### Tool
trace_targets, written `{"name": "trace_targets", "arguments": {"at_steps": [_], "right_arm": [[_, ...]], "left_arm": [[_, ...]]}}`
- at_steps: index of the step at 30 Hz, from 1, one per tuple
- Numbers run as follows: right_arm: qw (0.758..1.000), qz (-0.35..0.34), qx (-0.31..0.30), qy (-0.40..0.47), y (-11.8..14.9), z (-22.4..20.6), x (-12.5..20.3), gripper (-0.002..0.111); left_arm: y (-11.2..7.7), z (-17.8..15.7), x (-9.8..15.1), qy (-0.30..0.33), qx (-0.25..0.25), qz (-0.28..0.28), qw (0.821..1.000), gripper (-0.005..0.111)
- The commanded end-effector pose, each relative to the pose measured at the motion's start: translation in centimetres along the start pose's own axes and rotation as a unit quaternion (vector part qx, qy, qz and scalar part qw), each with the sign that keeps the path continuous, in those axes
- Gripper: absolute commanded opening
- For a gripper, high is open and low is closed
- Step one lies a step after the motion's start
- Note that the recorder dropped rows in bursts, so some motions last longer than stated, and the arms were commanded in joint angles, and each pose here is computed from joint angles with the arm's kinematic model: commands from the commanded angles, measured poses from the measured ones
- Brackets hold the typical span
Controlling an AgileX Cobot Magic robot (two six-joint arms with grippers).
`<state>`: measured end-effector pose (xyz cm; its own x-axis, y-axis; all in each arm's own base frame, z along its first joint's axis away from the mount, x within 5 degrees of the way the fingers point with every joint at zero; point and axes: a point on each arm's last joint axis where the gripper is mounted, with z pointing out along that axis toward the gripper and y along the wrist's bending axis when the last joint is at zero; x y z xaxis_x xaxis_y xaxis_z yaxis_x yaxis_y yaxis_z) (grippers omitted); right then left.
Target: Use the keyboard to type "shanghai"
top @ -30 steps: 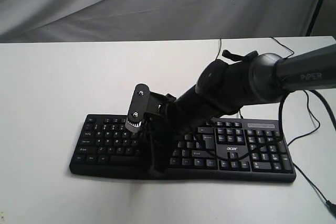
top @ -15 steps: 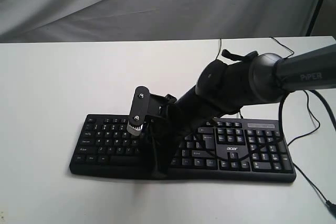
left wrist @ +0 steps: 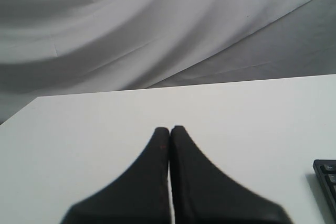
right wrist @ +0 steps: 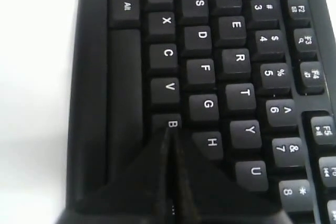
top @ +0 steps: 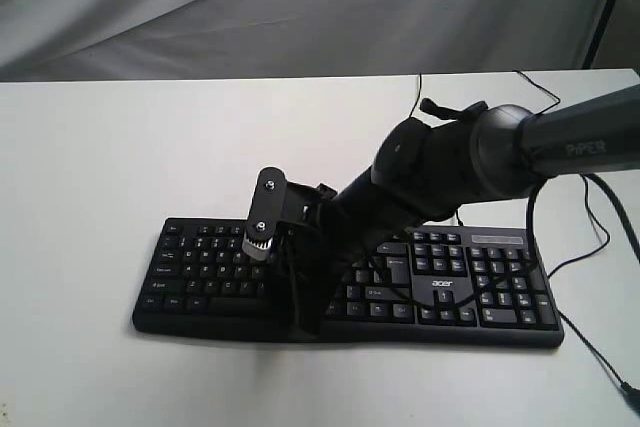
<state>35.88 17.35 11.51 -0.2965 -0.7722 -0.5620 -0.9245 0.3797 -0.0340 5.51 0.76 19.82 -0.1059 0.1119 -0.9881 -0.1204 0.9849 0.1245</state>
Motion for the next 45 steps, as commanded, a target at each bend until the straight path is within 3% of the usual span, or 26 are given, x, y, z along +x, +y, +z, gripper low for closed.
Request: {"name": "trace_targets", "arguments": {"at_steps": [1,16,23,33,45], "right_arm": [[1.000,-0.007,0.002,0.004,0.0,-0.5,0.0,0.000],[0.999,0.009,0.014,-0.027,0.1,-2.2,-1.5,0.000],[0.998,0.007,0.048,-0.039,0.1,-2.0,-2.5,0.000],[0.998,0.006,0.023,-0.052,-1.3,-0.1,-3.9,0.000],[0.999,-0.003,0.025,-0.028,-1.4,0.1,-3.4,0.000]], "left_arm": [[0.0,0.1,0.1,0.001,0.002,-0.001,1.000,0.001],[0.0,0.1,0.1,0.001,0.002,-0.001,1.000,0.001],[0.0,0.1,0.1,0.001,0.002,-0.001,1.000,0.001],[0.0,0.1,0.1,0.001,0.002,-0.001,1.000,0.001],[0.0,0.1,0.1,0.001,0.002,-0.001,1.000,0.001]]}}
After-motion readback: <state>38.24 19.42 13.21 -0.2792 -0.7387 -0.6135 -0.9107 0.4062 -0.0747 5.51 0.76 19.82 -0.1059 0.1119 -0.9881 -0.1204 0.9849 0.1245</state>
